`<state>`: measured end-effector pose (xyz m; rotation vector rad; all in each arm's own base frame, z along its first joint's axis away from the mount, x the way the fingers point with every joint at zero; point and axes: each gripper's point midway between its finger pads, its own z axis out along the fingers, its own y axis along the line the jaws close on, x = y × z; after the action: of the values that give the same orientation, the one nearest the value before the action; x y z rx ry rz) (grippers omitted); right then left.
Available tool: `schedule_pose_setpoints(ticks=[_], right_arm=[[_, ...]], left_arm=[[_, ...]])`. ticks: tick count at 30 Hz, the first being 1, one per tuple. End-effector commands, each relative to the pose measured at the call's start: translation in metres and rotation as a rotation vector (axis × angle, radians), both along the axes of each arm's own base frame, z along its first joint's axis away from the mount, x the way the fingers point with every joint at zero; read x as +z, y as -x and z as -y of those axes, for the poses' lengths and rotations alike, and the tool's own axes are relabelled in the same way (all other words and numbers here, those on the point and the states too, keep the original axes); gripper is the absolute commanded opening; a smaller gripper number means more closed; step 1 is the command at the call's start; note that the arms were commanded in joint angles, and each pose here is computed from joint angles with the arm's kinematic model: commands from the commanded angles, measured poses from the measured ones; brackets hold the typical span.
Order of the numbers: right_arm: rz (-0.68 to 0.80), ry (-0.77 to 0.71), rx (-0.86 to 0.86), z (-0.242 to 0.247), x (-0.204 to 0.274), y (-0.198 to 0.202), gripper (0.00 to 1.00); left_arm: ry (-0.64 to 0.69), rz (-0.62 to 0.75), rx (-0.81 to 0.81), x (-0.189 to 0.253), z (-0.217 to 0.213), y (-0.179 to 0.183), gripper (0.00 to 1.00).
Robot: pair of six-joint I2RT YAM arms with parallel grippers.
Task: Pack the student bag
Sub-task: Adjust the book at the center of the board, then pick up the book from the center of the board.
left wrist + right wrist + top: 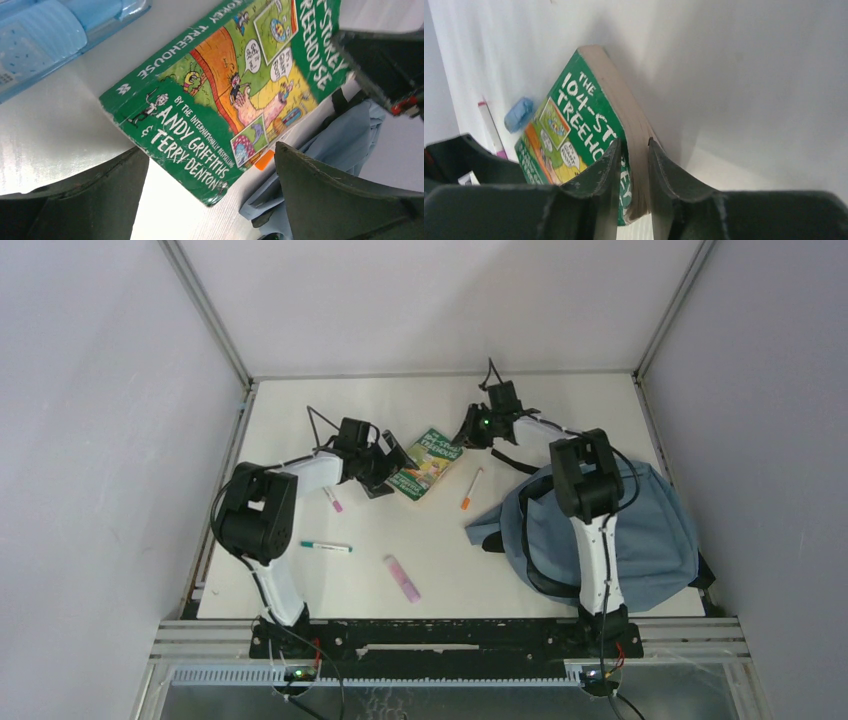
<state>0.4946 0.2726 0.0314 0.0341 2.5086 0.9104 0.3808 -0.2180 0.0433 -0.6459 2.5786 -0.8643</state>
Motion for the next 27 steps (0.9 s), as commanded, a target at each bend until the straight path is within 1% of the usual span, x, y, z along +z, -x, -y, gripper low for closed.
schedule_pose_setpoints(ticks=[1, 3, 4, 6, 7, 8, 10, 11, 12, 14, 15, 17, 19, 22, 27], right_arm=[[-0.023, -0.075, 0.053, -0.009, 0.017, 0.046, 0.30], [-0.039, -0.103, 0.073, -0.010, 0.017, 0.058, 0.31], [-0.048, -0.115, 0.087, -0.012, 0.018, 0.062, 0.35], [-0.065, -0.130, 0.115, -0.017, 0.019, 0.068, 0.47], [-0.073, -0.139, 0.130, -0.020, 0.019, 0.072, 0.52], [-0.081, -0.149, 0.142, -0.022, 0.020, 0.074, 0.55], [-0.099, -0.172, 0.162, -0.026, 0.020, 0.078, 0.55], [-0.106, -0.183, 0.170, -0.028, 0.021, 0.080, 0.54], [-0.113, -0.197, 0.176, -0.030, 0.022, 0.081, 0.50], [-0.121, -0.236, 0.195, -0.033, 0.029, 0.084, 0.38], [-0.119, -0.252, 0.203, -0.034, 0.033, 0.086, 0.35], [-0.105, -0.280, 0.224, -0.037, 0.046, 0.088, 0.21], [-0.084, -0.291, 0.231, -0.038, 0.060, 0.088, 0.00], [-0.062, -0.289, 0.204, -0.035, 0.079, 0.085, 0.00], [-0.041, -0.336, 0.132, -0.023, 0.108, 0.075, 0.00]], left_arm=[[0.033, 0.018, -0.045, -0.005, 0.014, -0.004, 1.00], [0.031, 0.019, -0.050, -0.005, 0.016, -0.004, 1.00], [0.029, 0.019, -0.052, -0.006, 0.017, -0.003, 1.00], [0.032, 0.020, -0.051, -0.005, 0.017, -0.004, 1.00], [0.032, 0.021, -0.050, -0.005, 0.017, -0.005, 1.00], [0.033, 0.022, -0.050, -0.004, 0.018, -0.005, 1.00], [0.034, 0.028, -0.053, -0.002, 0.019, -0.007, 1.00], [0.035, 0.028, -0.055, -0.002, 0.020, -0.007, 1.00], [0.037, 0.027, -0.057, -0.002, 0.021, -0.008, 1.00], [0.039, 0.024, -0.063, -0.002, 0.024, -0.009, 1.00], [0.039, 0.025, -0.065, -0.002, 0.025, -0.009, 1.00], [0.039, 0.025, -0.072, -0.003, 0.027, -0.010, 1.00], [0.039, 0.026, -0.074, -0.002, 0.029, -0.011, 1.00], [0.037, 0.035, -0.075, 0.002, 0.028, -0.011, 1.00], [0.022, 0.087, -0.071, 0.028, 0.021, -0.006, 1.00]])
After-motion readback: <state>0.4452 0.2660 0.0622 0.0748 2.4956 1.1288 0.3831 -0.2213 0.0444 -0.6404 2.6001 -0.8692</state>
